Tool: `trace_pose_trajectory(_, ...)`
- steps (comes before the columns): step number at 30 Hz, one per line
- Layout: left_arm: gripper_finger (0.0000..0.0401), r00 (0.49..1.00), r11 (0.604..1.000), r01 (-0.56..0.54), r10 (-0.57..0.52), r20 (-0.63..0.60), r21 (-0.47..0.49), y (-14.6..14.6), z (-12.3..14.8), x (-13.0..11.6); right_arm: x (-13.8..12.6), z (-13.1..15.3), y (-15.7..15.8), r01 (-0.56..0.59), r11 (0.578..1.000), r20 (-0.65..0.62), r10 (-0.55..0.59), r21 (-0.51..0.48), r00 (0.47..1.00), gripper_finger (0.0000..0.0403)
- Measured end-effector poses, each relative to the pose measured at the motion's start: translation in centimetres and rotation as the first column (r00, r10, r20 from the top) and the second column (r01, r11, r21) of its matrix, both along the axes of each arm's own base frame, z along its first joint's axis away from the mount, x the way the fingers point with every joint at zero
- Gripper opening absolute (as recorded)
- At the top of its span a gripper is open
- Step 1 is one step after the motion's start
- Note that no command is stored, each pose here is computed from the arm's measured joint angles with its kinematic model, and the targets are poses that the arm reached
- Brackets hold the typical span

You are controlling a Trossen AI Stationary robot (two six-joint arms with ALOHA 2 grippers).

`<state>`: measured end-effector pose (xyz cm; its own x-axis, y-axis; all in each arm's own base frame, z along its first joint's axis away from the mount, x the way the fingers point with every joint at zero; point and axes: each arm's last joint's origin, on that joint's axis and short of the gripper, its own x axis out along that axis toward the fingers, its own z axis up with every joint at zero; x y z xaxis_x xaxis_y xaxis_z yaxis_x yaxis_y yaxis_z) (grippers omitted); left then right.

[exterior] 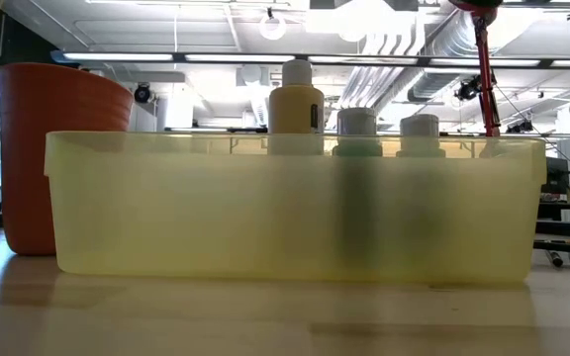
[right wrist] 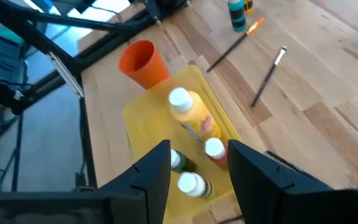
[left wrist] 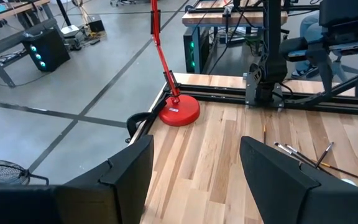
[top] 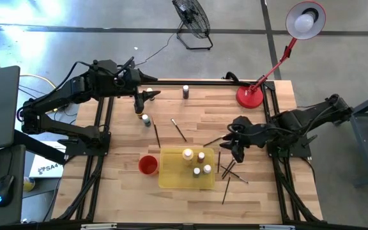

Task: Pick & Place Paint Supplies
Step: Put the silver paintbrush into the orange cup

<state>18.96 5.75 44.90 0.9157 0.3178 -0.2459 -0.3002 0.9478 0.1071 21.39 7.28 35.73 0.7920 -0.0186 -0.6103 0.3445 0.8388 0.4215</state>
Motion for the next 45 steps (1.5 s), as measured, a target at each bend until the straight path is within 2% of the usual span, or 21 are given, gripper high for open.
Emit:
trace_pose_trajectory(8,0.0232,1.000,1.000,0.000,0.000,0.000,0.000,0.0,0.0,0.0,-0.7,-0.8,0.0,-0.060,0.998,-0.120,0.061,0.017,0.991,0.0148)
trace_pose_trajectory(14,0.0232,1.000,1.000,0.000,0.000,0.000,0.000,0.0,0.0,0.0,-1.2,-1.2,-0.1,-0.115,0.993,-0.191,0.108,-0.025,0.976,0.0148)
trace_pose_trajectory(29,0.0232,1.000,1.000,-0.008,0.008,0.010,-0.029,0.0,0.0,0.0,-1.4,-1.4,-0.3,-0.213,0.969,-0.229,0.180,-0.128,0.957,0.0148)
trace_pose_trajectory(35,0.0232,1.000,0.999,-0.013,0.014,0.017,-0.051,0.0,0.0,0.0,-1.3,-1.4,-0.9,-0.170,0.959,-0.227,0.118,-0.227,0.967,0.0148)
trace_pose_trajectory(38,0.0232,1.000,0.999,-0.013,0.014,0.017,-0.051,0.0,0.0,0.0,-1.4,-1.6,-1.4,-0.179,0.948,-0.267,0.107,-0.263,0.958,0.0148)
trace_pose_trajectory(45,0.0232,1.000,0.999,-0.013,0.014,0.018,-0.051,0.0,0.0,0.0,-1.2,-1.9,-2.8,-0.126,0.953,-0.296,0.040,-0.277,0.954,0.0148)
